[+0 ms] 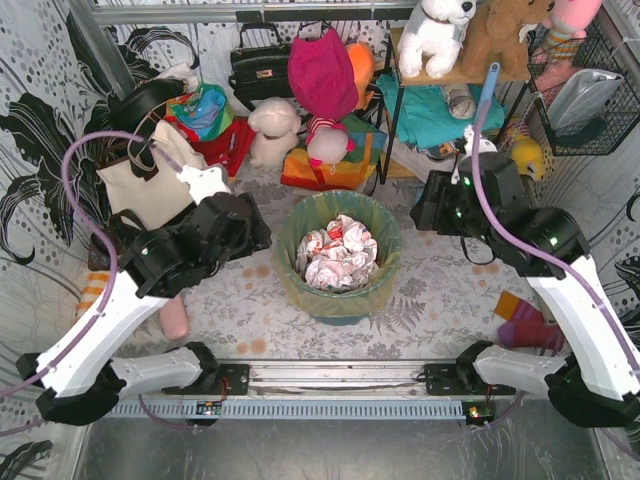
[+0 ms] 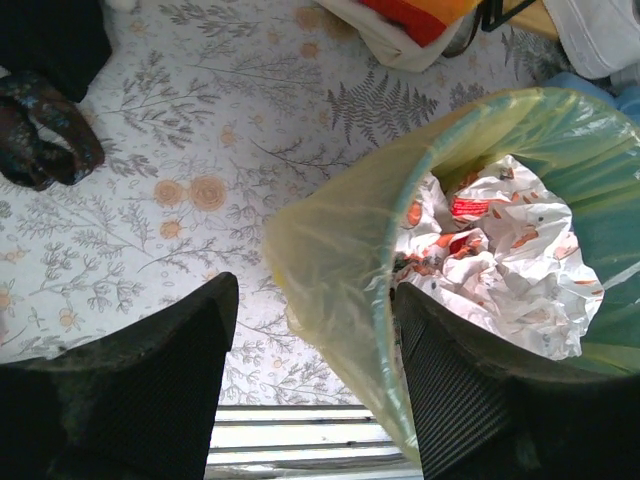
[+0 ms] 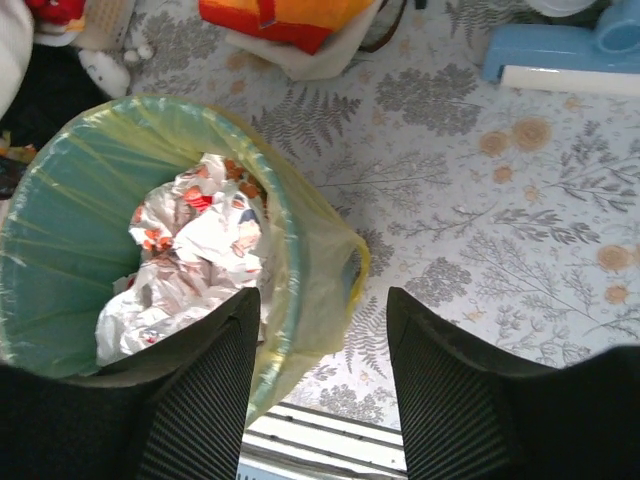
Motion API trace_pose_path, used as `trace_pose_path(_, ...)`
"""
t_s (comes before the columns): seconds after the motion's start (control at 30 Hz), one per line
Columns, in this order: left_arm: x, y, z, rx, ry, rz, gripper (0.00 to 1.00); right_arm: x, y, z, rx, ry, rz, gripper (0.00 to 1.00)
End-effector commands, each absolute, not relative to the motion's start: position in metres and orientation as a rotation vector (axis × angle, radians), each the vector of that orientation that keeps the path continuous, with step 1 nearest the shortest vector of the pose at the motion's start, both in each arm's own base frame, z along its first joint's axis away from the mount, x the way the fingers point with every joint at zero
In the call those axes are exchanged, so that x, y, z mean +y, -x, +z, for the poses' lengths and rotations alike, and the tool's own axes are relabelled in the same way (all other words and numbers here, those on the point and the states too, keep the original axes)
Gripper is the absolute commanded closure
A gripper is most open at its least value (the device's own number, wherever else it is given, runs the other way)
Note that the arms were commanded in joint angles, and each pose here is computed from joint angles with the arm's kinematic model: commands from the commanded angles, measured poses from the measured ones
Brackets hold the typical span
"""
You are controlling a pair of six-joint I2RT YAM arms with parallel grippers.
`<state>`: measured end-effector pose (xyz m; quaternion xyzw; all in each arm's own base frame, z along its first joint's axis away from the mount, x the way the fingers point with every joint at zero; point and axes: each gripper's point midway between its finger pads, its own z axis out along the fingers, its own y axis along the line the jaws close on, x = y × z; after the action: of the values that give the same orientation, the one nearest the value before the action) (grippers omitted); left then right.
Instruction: Tie the trash bag
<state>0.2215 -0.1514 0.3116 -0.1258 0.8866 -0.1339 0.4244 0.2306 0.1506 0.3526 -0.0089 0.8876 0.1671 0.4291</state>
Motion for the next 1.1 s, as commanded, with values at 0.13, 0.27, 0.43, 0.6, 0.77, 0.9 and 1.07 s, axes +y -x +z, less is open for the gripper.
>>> trace_pose_path(0.13, -0.101, -0.2, 0.281, 2.144, 0.527, -0.265, 0.27, 0.106, -0.212, 0.323, 2.149, -0.153, 0.323, 0.49)
trace_pose_path(0.27, -0.093, -0.189, 0.246, 2.15, 0.581, -0.291, 0.25, 0.104, -0.209, 0.287, 2.194, -0.18, 0.301, 0.49)
trace_pose_path(0.43, -0.101, -0.18, 0.198, 2.162, 0.605, -0.4, 0.23, 0.106, -0.202, 0.238, 2.285, -0.195, 0.283, 0.5)
trace_pose_path(0.6, -0.12, -0.181, 0.173, 2.13, 0.568, -0.559, 0.22, 0.105, -0.199, 0.199, 2.323, -0.167, 0.293, 0.5)
trace_pose_path(0.77, -0.125, -0.187, 0.149, 2.138, 0.535, -0.537, 0.22, 0.112, -0.201, 0.168, 2.273, -0.139, 0.359, 0.5)
trace_pose_path(0.9, -0.136, -0.19, 0.125, 2.153, 0.518, -0.571, 0.23, 0.109, -0.196, 0.142, 2.262, -0.212, 0.389, 0.5)
trace_pose_path(1.07, -0.147, -0.186, 0.086, 2.199, 0.525, -0.614, 0.26, 0.119, -0.191, 0.112, 2.238, -0.28, 0.509, 0.5)
